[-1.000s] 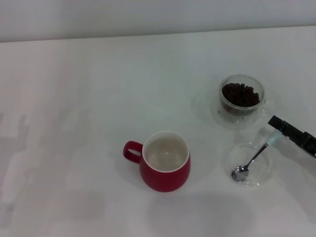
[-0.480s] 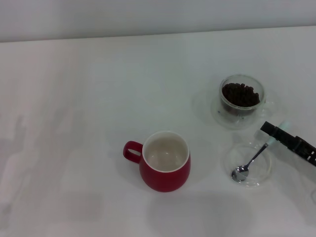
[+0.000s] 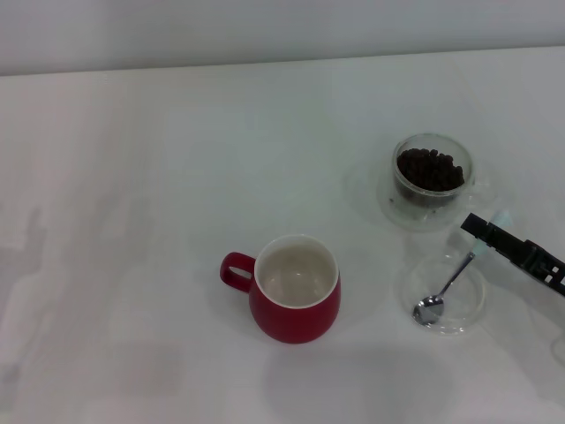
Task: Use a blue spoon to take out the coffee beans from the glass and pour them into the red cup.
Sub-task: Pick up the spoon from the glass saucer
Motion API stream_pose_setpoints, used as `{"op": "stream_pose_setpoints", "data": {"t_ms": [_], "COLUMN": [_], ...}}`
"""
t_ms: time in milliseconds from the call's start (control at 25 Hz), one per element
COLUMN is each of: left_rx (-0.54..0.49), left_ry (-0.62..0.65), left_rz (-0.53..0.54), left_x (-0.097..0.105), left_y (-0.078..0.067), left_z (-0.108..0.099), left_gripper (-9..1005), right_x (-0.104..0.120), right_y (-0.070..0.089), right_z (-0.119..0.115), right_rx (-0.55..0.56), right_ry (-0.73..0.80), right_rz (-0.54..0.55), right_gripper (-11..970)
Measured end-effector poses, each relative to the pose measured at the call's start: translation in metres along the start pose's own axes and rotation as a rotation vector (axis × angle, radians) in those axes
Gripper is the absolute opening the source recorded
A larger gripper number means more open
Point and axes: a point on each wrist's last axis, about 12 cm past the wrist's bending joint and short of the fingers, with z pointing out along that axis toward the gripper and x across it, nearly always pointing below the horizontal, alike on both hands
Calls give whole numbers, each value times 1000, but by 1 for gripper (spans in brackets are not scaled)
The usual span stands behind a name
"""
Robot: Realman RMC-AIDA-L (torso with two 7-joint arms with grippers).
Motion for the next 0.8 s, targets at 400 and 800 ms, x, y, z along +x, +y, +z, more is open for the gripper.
{"op": "stream_pose_setpoints", "data": {"t_ms": [400, 800], "left_rx": [-2, 2], "left_ry": [5, 3], "left_rz": [9, 9], "left_x": [1, 0], "left_y": [2, 1], "left_z": [-1, 0], "left_gripper": [561, 561], "right_x": [-4, -7], "right_y": [3, -2], "right_z": [1, 2], "right_rx": [-26, 11], "right_ry": [-3, 19], "right_rz": [-1, -30], "right_gripper": [655, 543]}}
